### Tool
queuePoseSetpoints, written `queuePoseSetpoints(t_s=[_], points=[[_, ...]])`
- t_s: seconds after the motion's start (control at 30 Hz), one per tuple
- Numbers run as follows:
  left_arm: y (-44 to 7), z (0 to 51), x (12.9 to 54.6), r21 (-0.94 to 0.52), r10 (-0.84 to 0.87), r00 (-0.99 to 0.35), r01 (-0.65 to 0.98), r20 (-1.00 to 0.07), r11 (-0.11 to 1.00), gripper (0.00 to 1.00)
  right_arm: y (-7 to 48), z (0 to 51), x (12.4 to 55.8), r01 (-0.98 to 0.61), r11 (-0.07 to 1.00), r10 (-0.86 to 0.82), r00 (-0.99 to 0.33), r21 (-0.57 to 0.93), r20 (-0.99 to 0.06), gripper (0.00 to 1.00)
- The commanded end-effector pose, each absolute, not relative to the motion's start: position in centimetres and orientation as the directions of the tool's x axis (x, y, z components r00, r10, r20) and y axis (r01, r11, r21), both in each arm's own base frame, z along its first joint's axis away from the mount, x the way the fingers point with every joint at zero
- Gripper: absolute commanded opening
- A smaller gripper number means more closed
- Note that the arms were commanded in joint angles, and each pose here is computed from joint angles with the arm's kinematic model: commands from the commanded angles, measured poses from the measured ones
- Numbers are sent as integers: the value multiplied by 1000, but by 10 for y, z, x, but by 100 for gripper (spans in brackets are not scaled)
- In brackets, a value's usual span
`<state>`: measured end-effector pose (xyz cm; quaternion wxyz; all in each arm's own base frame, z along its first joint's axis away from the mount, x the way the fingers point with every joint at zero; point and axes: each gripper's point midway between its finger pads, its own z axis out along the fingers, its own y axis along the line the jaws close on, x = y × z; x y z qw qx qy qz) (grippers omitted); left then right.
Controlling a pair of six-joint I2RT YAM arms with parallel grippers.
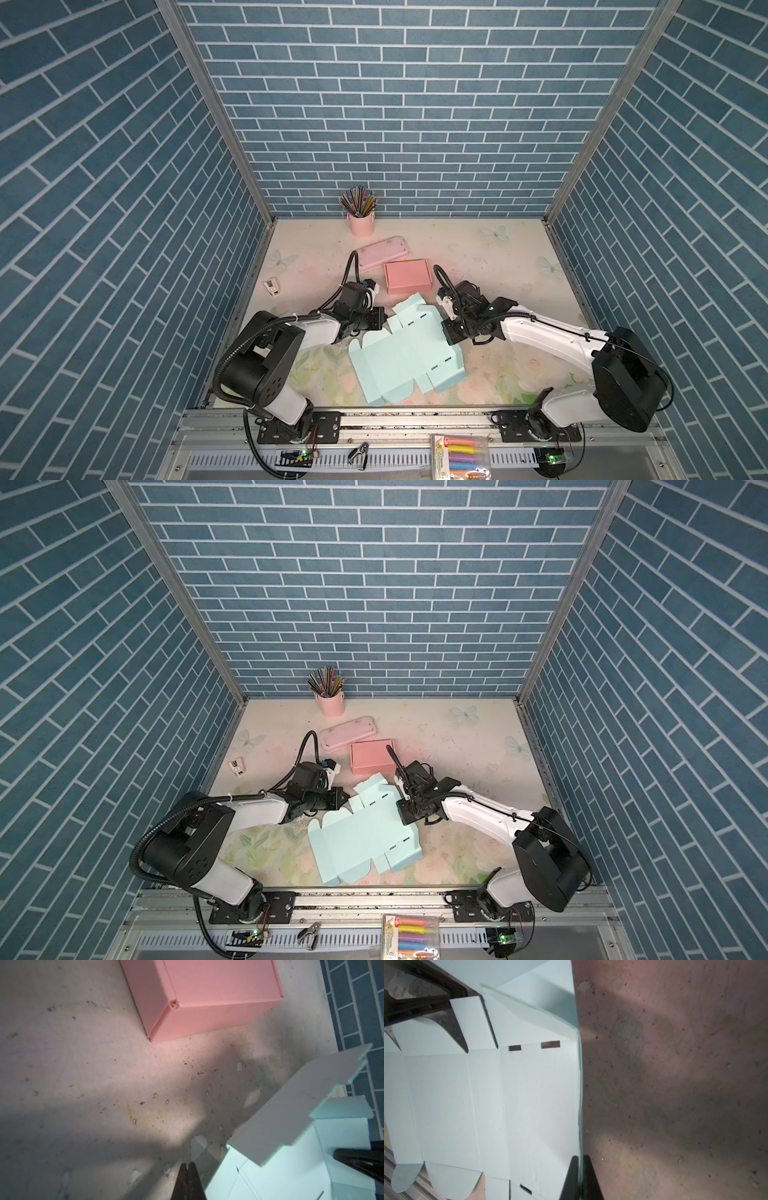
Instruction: Fold the paper box
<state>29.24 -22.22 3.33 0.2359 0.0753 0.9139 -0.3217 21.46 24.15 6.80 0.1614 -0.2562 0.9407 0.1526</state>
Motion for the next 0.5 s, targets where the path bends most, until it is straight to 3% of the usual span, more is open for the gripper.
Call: queuePoseSetpoints(t_s=[0.0,0.47], points=[[-230,33,287,-568,4,-877,315,-481,760,0,243,70,217,-558,810,-459,-796,182,-395,0],[-251,36,254,-555,81,-874,373,-480,744,0,245,70,220,-562,809,-467,-793,172,-393,0]])
